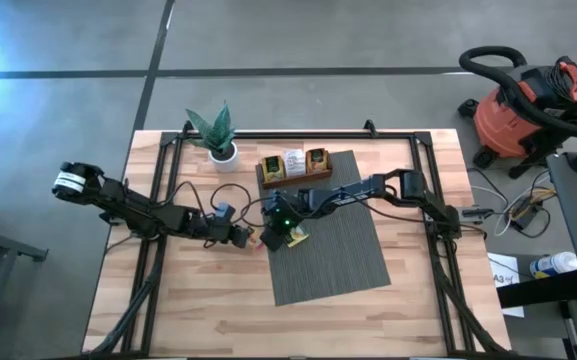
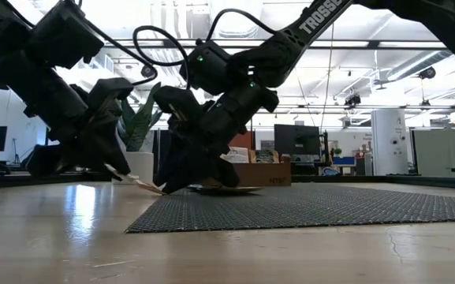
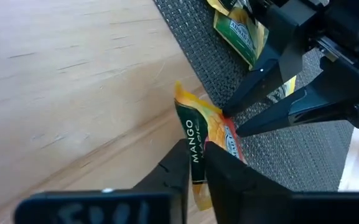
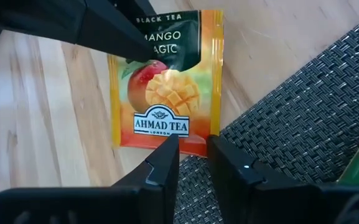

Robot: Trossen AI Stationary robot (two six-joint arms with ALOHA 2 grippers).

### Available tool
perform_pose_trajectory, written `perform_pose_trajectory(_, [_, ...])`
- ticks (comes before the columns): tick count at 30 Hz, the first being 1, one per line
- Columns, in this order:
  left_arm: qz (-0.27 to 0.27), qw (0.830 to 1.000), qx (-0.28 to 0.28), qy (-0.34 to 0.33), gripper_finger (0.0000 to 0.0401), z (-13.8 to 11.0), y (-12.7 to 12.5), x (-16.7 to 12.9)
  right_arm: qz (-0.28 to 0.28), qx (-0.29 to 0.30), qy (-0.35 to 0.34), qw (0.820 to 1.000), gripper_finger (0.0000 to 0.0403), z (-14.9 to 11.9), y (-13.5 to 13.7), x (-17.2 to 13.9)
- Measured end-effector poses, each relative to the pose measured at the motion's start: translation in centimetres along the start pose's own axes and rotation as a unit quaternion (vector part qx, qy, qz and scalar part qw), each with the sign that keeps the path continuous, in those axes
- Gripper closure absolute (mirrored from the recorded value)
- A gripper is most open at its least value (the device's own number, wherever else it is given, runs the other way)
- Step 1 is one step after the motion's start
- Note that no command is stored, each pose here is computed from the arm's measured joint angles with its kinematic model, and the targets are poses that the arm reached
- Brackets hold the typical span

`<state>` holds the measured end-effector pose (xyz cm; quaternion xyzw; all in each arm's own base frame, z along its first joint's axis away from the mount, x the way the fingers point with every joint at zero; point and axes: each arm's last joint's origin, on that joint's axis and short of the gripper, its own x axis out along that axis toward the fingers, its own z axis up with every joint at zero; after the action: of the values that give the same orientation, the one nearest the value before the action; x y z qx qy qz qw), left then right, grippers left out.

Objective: Pick & Place Tea
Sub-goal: Put the orange tea bag into the right compartment of the wooden organizer

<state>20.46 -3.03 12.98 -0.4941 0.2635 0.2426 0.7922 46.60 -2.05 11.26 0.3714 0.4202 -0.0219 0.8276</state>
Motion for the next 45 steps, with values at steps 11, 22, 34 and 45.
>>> perform_pose_trajectory(11, [-0.014, 0.998, 0.064, -0.004, 0.04, 0.5, -1.6, -0.1, -0.005, -0.087, -0.002, 0.996, 0.0312, 1.8, 1.7, -2.1])
perform_pose_trajectory(22, [0.066, 0.938, 0.34, 0.008, 0.04, 2.2, -5.7, -1.8, -0.027, -0.334, 0.017, 0.942, 0.0313, 5.3, 4.5, -7.8])
perform_pose_trajectory(34, [0.098, 0.883, 0.459, -0.03, 0.0401, 3.5, -7.2, -2.4, -0.062, -0.471, 0.008, 0.88, 0.0321, 6.3, 6.3, -9.2])
perform_pose_trajectory(45, [0.098, 0.867, 0.488, -0.033, 0.0401, 3.8, -7.3, -2.4, -0.063, -0.473, 0.022, 0.879, 0.0307, 5.8, 5.6, -8.3])
